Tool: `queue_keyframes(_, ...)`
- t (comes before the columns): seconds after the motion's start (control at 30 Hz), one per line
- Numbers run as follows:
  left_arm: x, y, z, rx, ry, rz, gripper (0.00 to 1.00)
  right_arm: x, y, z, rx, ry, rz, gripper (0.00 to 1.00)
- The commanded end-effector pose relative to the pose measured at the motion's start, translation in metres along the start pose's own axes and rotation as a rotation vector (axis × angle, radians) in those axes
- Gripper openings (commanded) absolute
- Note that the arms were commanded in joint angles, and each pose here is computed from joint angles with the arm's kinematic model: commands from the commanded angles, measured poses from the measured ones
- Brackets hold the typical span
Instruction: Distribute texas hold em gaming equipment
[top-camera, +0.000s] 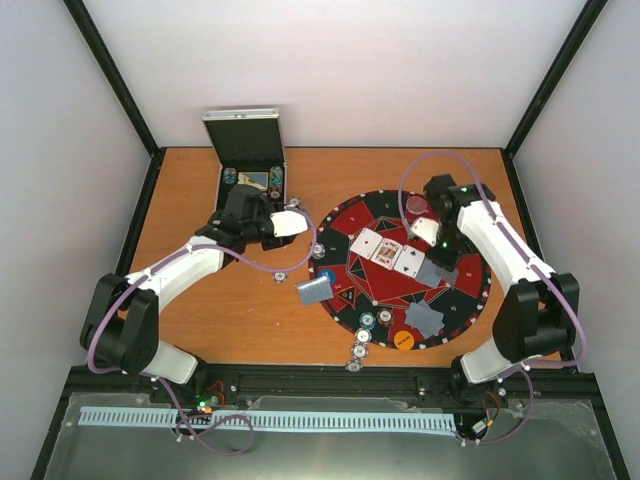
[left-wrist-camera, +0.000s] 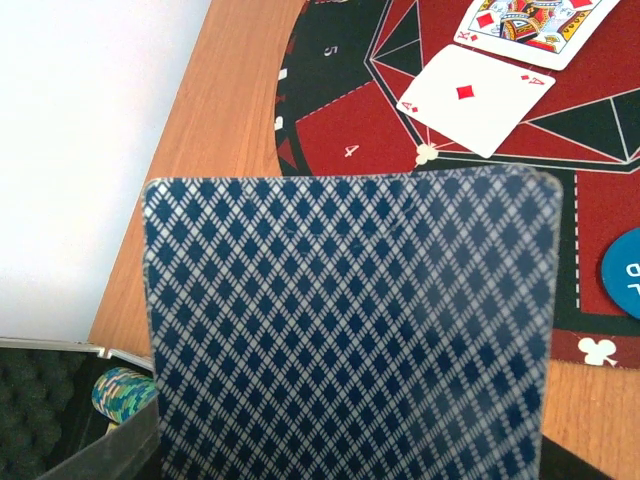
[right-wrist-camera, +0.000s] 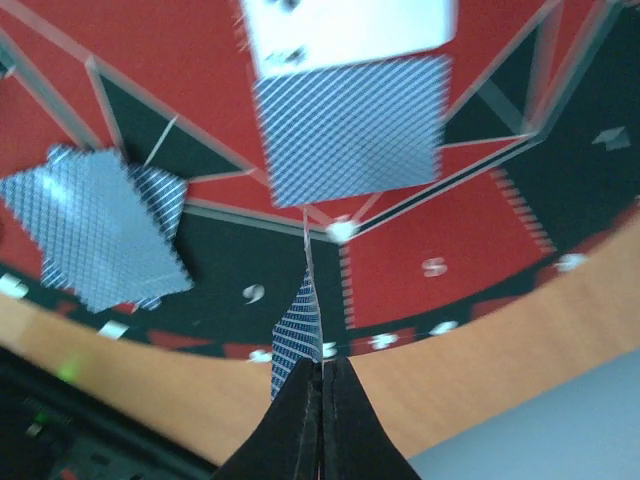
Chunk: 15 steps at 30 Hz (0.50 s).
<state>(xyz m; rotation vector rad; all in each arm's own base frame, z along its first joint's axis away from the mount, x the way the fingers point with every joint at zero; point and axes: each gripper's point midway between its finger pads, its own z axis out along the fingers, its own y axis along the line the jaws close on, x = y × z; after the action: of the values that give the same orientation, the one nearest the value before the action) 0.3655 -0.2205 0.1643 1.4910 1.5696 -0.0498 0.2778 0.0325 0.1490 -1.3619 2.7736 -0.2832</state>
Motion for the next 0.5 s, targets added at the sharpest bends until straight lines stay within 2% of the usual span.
queue_keyframes(0.0, -0.013, 0.01, -0.01, -0.033, -0.056, 0.014, 0.53, 0.031, 0.039, 0.022, -0.178, 0.144, -0.043, 0.03)
queue_keyframes(0.1, -0.013, 0.009, -0.009, -0.031, -0.054, 0.013, 0.53, 0.034, 0.042, 0.034, -0.204, 0.132, -0.046, 0.03)
queue_keyframes(0.27, -0.015, 0.009, -0.009, -0.023, -0.067, 0.015, 0.53, 0.032, 0.021, 0.052, -0.188, 0.074, -0.048, 0.03)
queue_keyframes(0.37, -0.018, 0.01, -0.008, -0.021, -0.078, 0.019, 0.53, 0.034, 0.017, 0.067, -0.216, 0.111, -0.06, 0.03)
queue_keyframes(0.47, -0.02, 0.012, -0.009, -0.028, -0.083, 0.026, 0.53, 0.028, 0.015, 0.085, -0.223, 0.092, -0.07, 0.03)
